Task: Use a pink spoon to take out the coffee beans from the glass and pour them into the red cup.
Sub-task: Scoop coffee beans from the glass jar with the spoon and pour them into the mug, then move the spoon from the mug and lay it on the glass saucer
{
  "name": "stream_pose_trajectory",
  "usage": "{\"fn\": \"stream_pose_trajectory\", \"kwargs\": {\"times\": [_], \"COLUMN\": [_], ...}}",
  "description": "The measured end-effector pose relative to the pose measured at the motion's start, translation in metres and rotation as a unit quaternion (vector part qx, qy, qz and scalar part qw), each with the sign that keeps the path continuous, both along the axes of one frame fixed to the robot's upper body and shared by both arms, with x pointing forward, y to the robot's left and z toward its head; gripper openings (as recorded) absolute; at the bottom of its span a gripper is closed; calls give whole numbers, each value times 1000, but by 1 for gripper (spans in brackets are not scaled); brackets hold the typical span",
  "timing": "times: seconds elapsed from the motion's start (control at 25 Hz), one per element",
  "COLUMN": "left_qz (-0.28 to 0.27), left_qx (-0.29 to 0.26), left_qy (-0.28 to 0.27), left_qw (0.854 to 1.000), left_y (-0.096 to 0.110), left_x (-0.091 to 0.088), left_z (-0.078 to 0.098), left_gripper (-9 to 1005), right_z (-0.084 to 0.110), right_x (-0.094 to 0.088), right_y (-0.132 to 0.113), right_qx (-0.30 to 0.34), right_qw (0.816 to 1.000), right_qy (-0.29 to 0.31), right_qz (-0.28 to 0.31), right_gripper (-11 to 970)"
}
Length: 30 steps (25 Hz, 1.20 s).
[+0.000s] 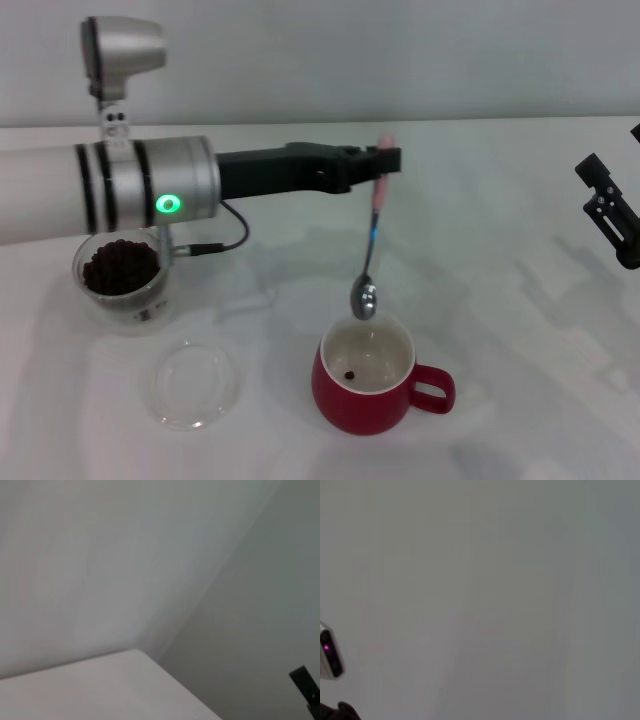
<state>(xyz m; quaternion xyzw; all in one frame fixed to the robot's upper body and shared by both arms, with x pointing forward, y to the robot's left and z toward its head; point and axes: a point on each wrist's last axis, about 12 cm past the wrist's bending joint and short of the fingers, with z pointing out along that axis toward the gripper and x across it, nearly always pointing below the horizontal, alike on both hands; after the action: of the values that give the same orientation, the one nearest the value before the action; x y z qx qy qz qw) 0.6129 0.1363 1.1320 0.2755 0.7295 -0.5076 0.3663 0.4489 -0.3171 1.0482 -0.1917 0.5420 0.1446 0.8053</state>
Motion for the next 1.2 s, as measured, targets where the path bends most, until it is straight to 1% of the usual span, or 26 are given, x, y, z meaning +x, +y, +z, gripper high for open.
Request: {"fn": "stream_pose_trajectory", "kwargs": {"times": [0.08,0.2,0.24,0.32,0.4,0.48,0.64,0.76,0.8,0.84,0.92,1.04,1.2], "left_qz": [10,49,59,86,102,117,134,146,154,156,167,179,180], "left_qx": [-8,-17,-19,-20,-18,-11,4,14,19,20,26,30,38], "left_qy": [-4,-1,1,14,26,41,64,77,83,84,89,94,91], "left_qw": [1000,999,998,996,994,992,989,986,984,984,982,979,979], "left_y": [11,43,51,74,91,109,133,148,157,159,170,181,182], "left_x": [-1,-3,-4,-8,-13,-22,-36,-44,-49,-50,-55,-61,-66], "left_z": [3,4,2,-3,-9,-19,-31,-37,-41,-41,-44,-47,-54], "left_gripper": [127,127,127,127,127,127,126,126,126,126,126,126,126], "right_z": [0,0,0,1,2,3,5,6,6,6,6,6,6], "right_x": [-1,-1,-1,-2,-2,-2,-1,-1,-1,-1,-1,-1,1], "right_y": [0,-1,-1,-1,-3,-5,-13,-17,-17,-18,-18,-17,-15], "right_qx": [1,1,1,4,12,24,55,75,79,81,84,86,93], "right_qw": [1000,1000,1000,1000,1000,1000,998,996,996,996,995,995,995], "right_qy": [-1,-2,-2,-3,-3,-3,-1,0,0,1,2,3,6], "right_qz": [0,0,0,0,-3,-11,-33,-44,-45,-46,-45,-44,-41], "right_gripper": [666,666,665,665,665,665,665,666,666,666,666,666,666]}}
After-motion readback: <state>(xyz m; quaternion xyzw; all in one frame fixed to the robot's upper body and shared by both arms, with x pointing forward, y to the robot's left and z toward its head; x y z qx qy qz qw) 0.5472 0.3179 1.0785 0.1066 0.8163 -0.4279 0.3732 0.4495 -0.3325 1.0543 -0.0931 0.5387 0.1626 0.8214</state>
